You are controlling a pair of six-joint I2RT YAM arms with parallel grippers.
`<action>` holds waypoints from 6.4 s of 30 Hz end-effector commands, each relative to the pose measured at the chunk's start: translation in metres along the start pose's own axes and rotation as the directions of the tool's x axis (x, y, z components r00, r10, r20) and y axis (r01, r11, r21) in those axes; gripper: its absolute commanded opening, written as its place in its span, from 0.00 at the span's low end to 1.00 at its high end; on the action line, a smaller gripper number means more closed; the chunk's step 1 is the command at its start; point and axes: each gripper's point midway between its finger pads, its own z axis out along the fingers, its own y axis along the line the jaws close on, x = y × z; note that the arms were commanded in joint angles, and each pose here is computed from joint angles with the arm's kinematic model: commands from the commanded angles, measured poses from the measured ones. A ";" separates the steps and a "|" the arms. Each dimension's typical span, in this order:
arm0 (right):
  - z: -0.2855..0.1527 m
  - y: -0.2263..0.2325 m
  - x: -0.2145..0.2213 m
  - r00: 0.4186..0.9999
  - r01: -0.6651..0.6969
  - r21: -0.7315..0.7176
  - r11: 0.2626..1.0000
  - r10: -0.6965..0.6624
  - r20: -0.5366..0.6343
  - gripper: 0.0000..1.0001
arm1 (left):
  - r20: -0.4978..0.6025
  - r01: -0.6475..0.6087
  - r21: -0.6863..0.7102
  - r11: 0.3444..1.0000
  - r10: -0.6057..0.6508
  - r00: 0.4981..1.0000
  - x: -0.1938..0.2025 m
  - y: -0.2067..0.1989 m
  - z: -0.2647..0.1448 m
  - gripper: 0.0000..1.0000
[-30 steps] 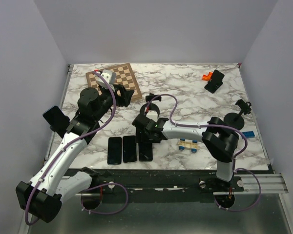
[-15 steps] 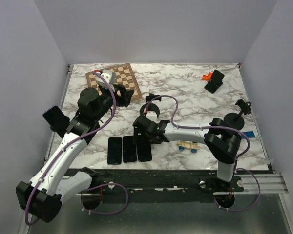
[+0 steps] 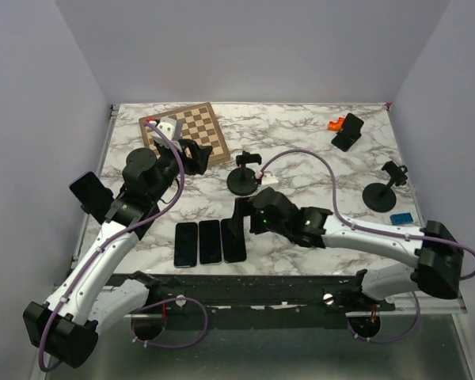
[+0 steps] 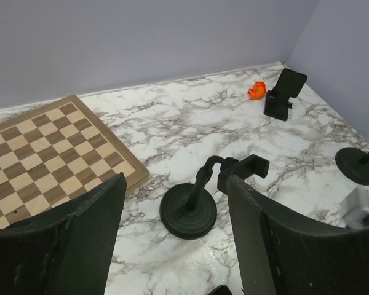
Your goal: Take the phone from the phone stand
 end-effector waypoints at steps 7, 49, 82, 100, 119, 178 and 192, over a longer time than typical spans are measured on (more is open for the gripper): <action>-0.038 0.015 -0.119 0.909 -0.330 -0.315 0.890 0.390 0.148 1.00 | 0.048 -0.003 -0.045 0.999 0.005 0.999 -0.009 0.008 -0.004 0.75; 0.101 -0.069 -0.344 0.613 -0.603 -0.600 0.526 0.787 0.073 0.14 | 0.071 0.004 -0.007 1.000 -0.003 0.997 -0.019 0.000 -0.010 0.75; 0.081 -0.158 -0.300 0.831 -0.503 -0.105 0.858 0.514 0.212 1.00 | 0.163 -0.052 -0.285 0.957 0.102 0.981 -0.035 0.050 -0.038 0.77; 0.001 -0.070 -0.105 0.978 -0.191 -0.197 0.962 0.204 0.050 1.00 | -0.098 -0.149 -0.562 0.814 0.113 0.989 -0.016 0.097 -0.093 0.91; -0.067 -0.066 -0.131 0.978 -0.071 -0.171 0.983 0.102 0.182 1.00 | -0.228 -0.126 -0.902 0.413 -0.206 0.952 0.010 0.176 -0.204 0.99; -0.068 -0.065 -0.128 0.978 -0.093 -0.180 0.979 0.124 0.168 1.00 | -0.121 0.000 -0.600 0.800 -0.092 0.988 0.014 0.176 -0.088 0.00; -0.065 -0.061 -0.126 0.975 -0.140 -0.198 0.970 0.170 0.142 1.00 | -0.159 -0.190 -0.206 0.960 0.159 0.974 -0.002 0.090 0.015 0.00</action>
